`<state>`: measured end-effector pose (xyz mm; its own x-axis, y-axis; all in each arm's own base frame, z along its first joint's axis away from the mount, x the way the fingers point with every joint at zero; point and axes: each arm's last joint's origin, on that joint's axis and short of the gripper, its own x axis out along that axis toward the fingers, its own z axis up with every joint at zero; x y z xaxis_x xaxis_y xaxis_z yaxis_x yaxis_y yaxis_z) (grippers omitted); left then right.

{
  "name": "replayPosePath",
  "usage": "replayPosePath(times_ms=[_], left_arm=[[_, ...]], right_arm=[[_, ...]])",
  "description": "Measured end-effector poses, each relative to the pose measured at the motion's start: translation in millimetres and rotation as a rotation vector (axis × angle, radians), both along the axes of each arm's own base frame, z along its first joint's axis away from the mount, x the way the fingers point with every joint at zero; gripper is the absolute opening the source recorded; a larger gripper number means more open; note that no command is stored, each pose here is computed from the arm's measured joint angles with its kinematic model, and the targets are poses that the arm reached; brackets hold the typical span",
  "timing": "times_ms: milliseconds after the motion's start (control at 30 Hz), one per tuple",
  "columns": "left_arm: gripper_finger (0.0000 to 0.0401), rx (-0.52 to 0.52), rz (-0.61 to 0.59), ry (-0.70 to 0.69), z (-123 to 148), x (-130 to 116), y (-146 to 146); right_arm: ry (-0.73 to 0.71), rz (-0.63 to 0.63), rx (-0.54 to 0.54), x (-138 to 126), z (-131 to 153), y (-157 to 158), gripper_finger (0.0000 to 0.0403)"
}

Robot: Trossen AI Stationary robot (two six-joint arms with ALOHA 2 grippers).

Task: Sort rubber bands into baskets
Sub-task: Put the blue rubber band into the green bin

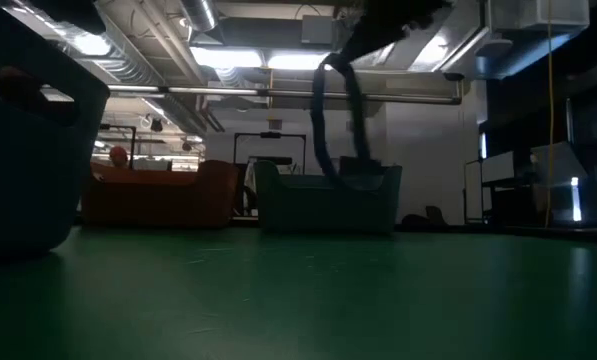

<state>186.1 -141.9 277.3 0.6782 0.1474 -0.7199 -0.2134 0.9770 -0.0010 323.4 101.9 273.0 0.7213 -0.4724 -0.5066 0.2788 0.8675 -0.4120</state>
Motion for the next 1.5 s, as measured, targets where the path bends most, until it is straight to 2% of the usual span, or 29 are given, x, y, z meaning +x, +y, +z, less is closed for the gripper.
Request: replayPosePath(times_ms=[233,433,567,667,867,1000,1133,1233,1367,1500], left_arm=[[0.0161,0.043,-0.007,0.025,-12.2,5.0,-10.6],[0.0161,0.082,0.015,-0.068,-10.6,6.6,-17.2],[0.0161,0.114,0.034,-0.142,-9.3,8.7,-22.1],[0.0161,0.118,0.043,-0.176,-11.5,12.8,-27.4],[0.0161,0.128,0.024,-0.209,-22.1,27.0,-40.1],[0.0161,0.128,0.04,-0.217,-30.2,36.0,-44.0],[0.0161,0.129,0.027,-0.233,-30.9,39.6,-46.6],[0.0161,0.132,0.024,-0.231,-31.3,39.5,-46.8],[0.0161,0.134,0.022,-0.229,-31.3,39.3,-46.8],[0.0161,0.139,0.019,-0.226,-31.5,39.2,-46.7]], right_arm=[[0.023,-0.113,-0.177,22.1,33.0,-67.1,0.0012],[0.008,-0.222,-0.238,29.1,51.9,-133.7,0.0012],[-0.01,-0.254,-0.193,25.9,53.5,-175.6,0.0012],[-0.038,-0.256,-0.108,21.1,52.4,-200.5,0.0012],[-0.095,-0.306,0.004,11.1,51.5,-233.8,0.0013],[-0.095,-0.339,0.065,4.5,48.5,-246.3,0.0043],[-0.065,-0.411,0.115,-2.1,43.0,-251.6,0.011],[0.018,-0.417,0.134,-7.5,37.7,-248.1,0.0155],[0.147,-0.363,0.168,-15.2,36.2,-224.4,0.0186],[0.275,-0.228,0.257,-23.9,37.1,-184.0,0.0188]])
